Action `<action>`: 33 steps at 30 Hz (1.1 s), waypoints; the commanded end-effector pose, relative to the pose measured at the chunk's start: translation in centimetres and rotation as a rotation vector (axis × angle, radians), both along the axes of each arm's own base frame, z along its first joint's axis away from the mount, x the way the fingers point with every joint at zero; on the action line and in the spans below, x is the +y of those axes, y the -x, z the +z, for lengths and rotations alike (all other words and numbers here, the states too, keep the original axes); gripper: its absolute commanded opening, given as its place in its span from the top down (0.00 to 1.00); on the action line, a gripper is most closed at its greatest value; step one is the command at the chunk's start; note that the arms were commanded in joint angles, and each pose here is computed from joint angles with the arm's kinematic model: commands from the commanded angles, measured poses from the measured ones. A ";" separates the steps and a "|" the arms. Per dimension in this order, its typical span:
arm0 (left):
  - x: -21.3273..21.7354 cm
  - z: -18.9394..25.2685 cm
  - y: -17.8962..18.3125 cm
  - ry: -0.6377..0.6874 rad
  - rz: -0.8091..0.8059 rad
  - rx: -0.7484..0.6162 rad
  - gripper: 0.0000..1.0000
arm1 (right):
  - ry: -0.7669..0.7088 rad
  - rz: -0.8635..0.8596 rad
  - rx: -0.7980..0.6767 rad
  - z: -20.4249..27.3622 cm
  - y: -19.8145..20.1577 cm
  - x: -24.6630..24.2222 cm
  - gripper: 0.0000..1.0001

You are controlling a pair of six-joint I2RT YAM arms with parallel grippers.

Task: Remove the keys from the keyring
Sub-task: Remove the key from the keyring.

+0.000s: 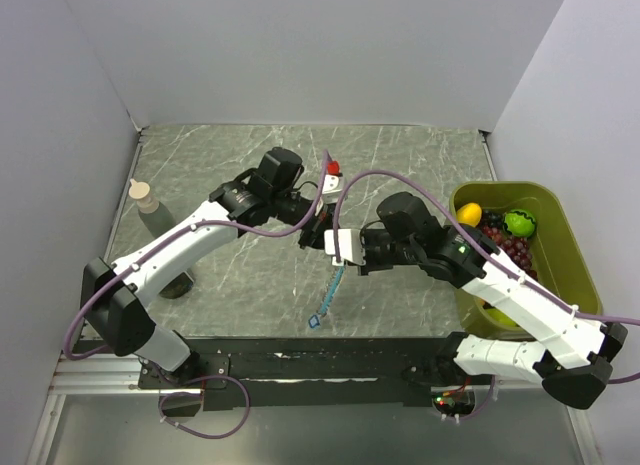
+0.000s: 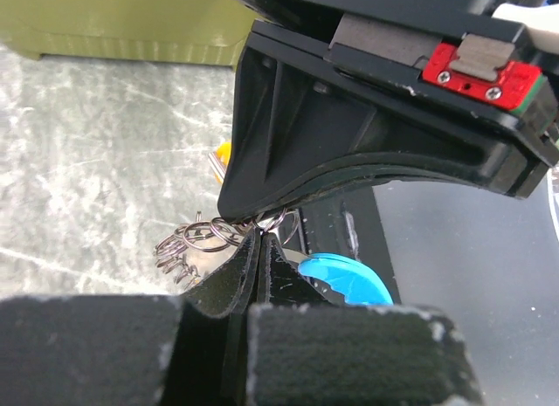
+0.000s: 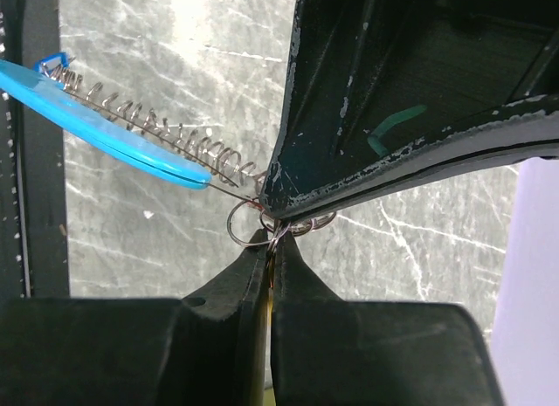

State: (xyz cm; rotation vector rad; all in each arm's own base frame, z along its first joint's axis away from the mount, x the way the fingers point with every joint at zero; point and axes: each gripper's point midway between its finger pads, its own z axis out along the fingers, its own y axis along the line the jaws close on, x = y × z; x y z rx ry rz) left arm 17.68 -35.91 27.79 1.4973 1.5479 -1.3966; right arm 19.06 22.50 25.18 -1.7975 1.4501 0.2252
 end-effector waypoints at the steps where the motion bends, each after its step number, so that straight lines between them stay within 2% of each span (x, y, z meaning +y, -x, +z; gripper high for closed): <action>1: 0.5 4.5 2.8 0.071 -0.085 -0.077 0.99 | -0.022 -0.106 -0.133 1.4 -3.6 -0.3 1.00; 7: 1.3 5.5 1.0 0.045 0.035 -0.218 0.99 | 0.031 -0.029 -0.078 -1.0 -1.9 -0.7 1.00; 12: 2.2 6.2 -0.5 0.025 0.132 -0.323 0.99 | 0.011 -0.024 -0.094 -0.1 -1.5 -1.0 1.00; 19: 2.3 5.8 -0.6 0.016 0.146 -0.316 0.99 | -0.029 -0.033 -0.087 -0.4 -2.1 0.2 0.99; 23: 2.3 5.4 -0.6 0.008 0.148 -0.314 0.99 | -0.028 -0.022 -0.094 -0.1 -1.7 -0.2 0.85; 24: 2.4 5.3 -0.6 0.004 0.148 -0.317 0.99 | -0.026 -0.009 -0.087 0.0 -1.3 -0.3 0.77; 27: 2.4 5.3 -0.5 0.004 0.141 -0.326 0.99 | -0.058 0.040 -0.062 1.2 0.2 -0.5 0.63; 33: 2.5 4.9 -0.3 -0.007 0.129 -0.328 0.99 | -0.240 0.130 0.022 5.6 2.6 -0.4 0.59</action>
